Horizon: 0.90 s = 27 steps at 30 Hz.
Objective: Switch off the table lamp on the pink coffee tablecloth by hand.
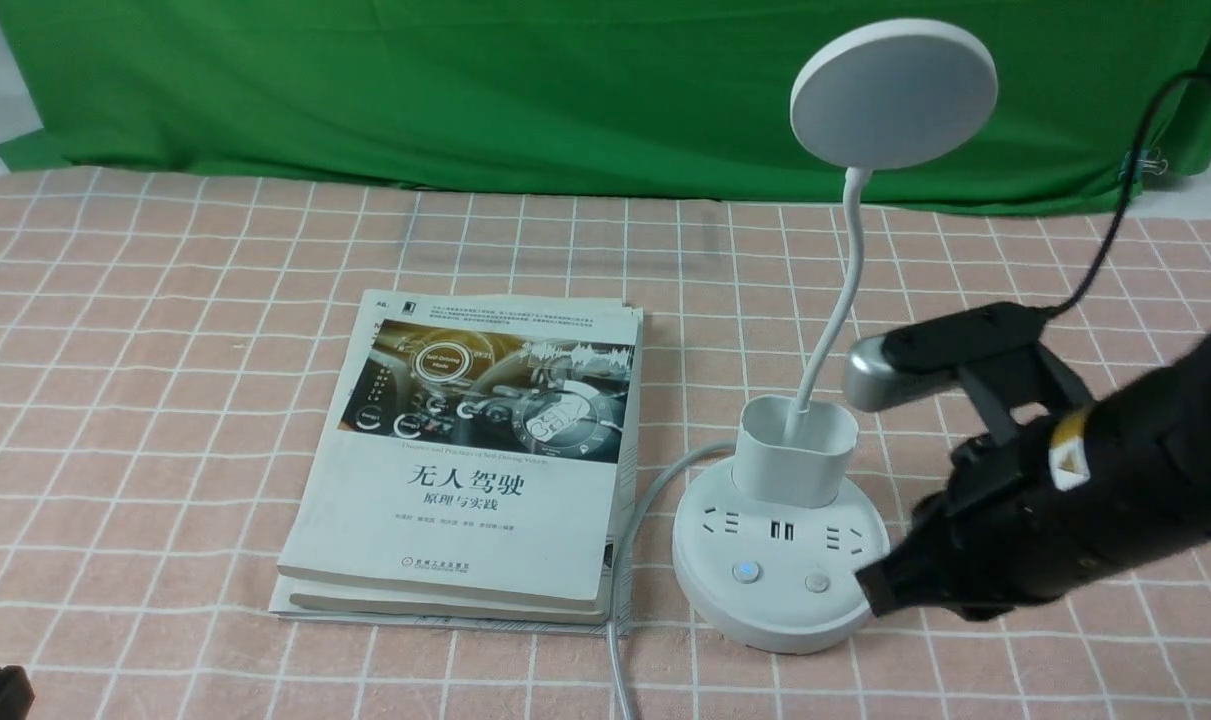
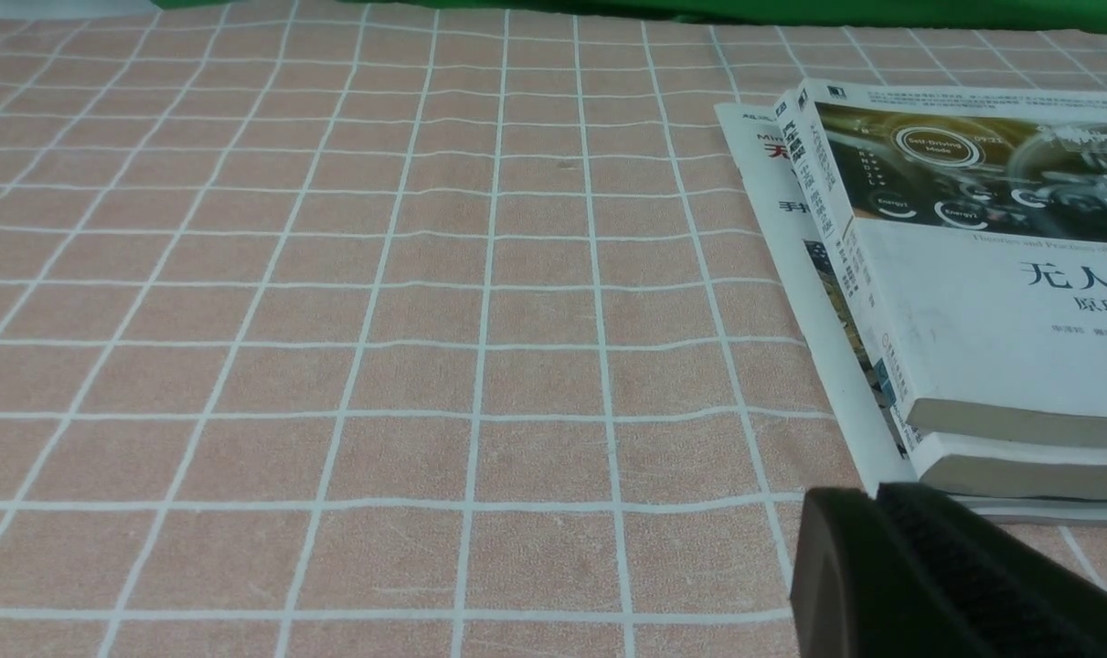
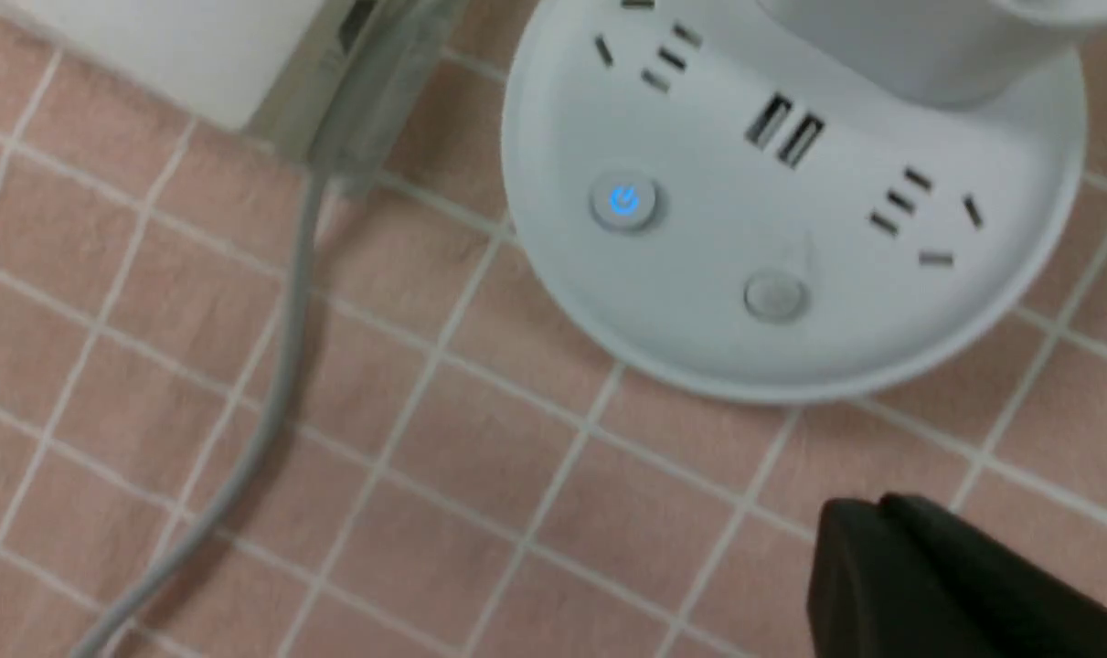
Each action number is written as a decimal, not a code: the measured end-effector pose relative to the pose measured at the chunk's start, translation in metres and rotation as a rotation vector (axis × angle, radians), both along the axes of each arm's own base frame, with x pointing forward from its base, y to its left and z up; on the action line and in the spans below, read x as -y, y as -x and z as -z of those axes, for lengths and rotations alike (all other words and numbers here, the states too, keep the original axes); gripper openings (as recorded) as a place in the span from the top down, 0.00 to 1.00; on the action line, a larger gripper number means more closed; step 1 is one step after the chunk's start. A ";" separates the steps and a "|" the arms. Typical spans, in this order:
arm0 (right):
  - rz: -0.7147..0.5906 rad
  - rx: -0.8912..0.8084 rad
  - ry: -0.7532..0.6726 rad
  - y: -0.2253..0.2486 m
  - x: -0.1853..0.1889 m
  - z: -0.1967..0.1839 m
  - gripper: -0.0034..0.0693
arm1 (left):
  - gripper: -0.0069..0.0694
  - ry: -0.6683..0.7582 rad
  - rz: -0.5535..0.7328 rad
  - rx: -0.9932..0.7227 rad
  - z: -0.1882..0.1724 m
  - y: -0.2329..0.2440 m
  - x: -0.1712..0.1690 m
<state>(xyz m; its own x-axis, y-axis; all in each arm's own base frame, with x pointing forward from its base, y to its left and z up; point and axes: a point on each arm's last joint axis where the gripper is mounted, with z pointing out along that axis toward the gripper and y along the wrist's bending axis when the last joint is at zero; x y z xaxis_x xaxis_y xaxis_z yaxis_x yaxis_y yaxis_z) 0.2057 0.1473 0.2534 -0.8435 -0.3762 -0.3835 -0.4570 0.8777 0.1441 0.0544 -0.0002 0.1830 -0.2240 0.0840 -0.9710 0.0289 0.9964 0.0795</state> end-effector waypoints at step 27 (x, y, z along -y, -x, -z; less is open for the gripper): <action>0.132 0.406 -0.143 0.092 0.089 -0.026 0.90 | 0.90 -0.004 0.001 0.000 0.000 0.000 0.000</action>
<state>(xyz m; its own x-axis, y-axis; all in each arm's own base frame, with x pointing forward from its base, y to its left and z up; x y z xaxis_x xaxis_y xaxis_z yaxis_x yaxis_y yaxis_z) 0.1136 0.0585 0.2789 -0.6510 -0.1945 -0.7337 -0.3869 0.9166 0.1003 0.0544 -0.0001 0.1830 -0.2239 0.0879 -0.9707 0.0295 0.9961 0.0834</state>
